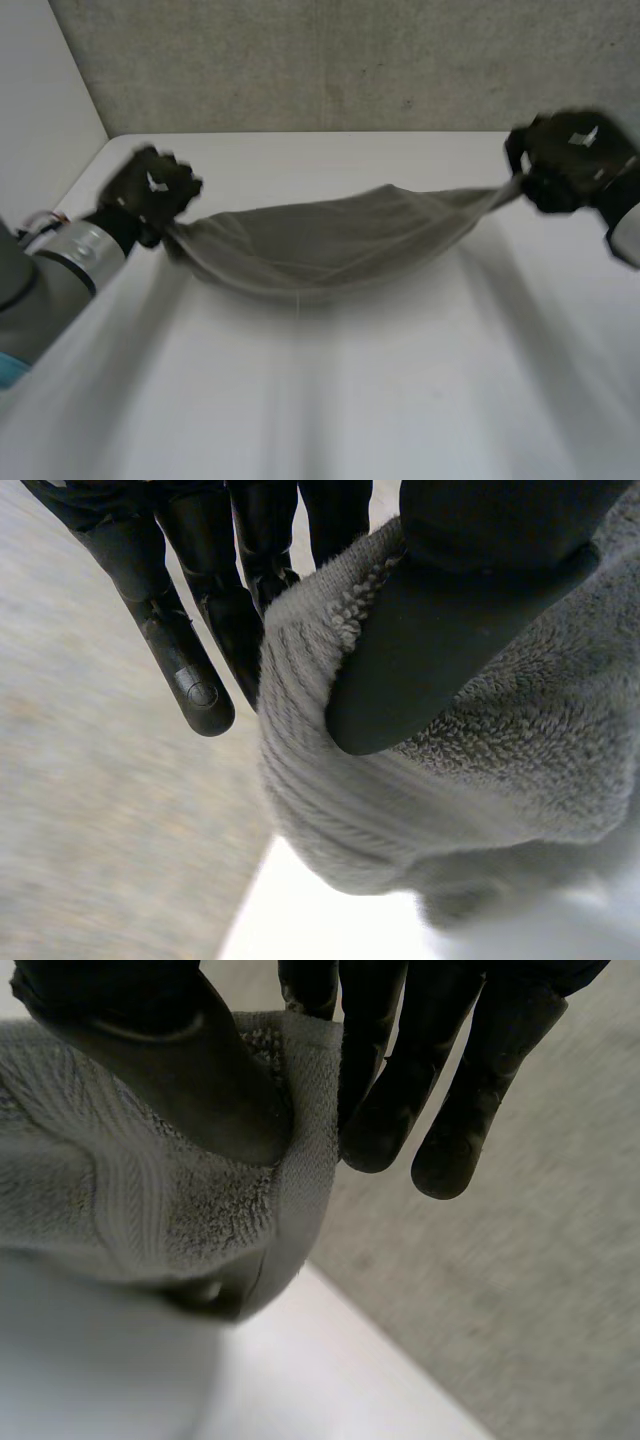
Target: Fold the towel.
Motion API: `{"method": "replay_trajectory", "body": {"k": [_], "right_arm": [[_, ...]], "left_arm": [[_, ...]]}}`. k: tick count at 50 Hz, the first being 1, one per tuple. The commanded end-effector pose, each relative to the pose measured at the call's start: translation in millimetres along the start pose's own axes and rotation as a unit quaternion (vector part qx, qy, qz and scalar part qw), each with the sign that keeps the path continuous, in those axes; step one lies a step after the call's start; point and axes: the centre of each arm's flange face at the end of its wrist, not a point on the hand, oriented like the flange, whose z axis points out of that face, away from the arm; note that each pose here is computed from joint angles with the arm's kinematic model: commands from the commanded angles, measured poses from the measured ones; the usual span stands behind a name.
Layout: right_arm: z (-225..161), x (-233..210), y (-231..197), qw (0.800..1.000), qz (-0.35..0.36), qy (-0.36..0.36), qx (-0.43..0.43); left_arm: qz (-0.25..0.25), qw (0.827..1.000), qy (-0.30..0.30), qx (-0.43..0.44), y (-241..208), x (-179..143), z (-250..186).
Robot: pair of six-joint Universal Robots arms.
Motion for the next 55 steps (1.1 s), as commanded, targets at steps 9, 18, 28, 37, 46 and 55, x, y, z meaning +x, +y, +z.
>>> {"method": "replay_trajectory", "body": {"k": [9, 18, 28, 37, 46, 55], "right_arm": [[-40.2, 63.8, -129.2, 0.997, -0.008, 0.050, 0.050], [3.4, 32.2, -64.3, 0.990, -0.077, -0.040, -0.111], [50.5, 4.6, 6.8, 0.953, -0.202, -0.046, -0.221], [125.7, -1.6, -35.6, 0.959, -0.274, 0.069, 0.004], [99.8, 32.5, -159.9, 0.875, -0.253, 0.258, 0.322], [93.7, 25.9, -141.3, 0.927, -0.199, 0.182, 0.263]], "left_arm": [[-0.177, 0.955, -0.189, 0.146, -103.6, -119.1, -61.8], [-0.267, 0.956, -0.112, -0.038, -26.0, -84.0, -11.2], [-0.286, 0.939, -0.075, -0.179, 45.8, -51.3, 51.5], [-0.192, 0.969, -0.156, -0.006, -5.1, -98.5, 110.4], [-0.131, 0.883, -0.314, 0.323, -114.7, -172.9, 91.3], [-0.176, 0.887, -0.305, 0.299, -92.4, -171.8, 84.3]]}}
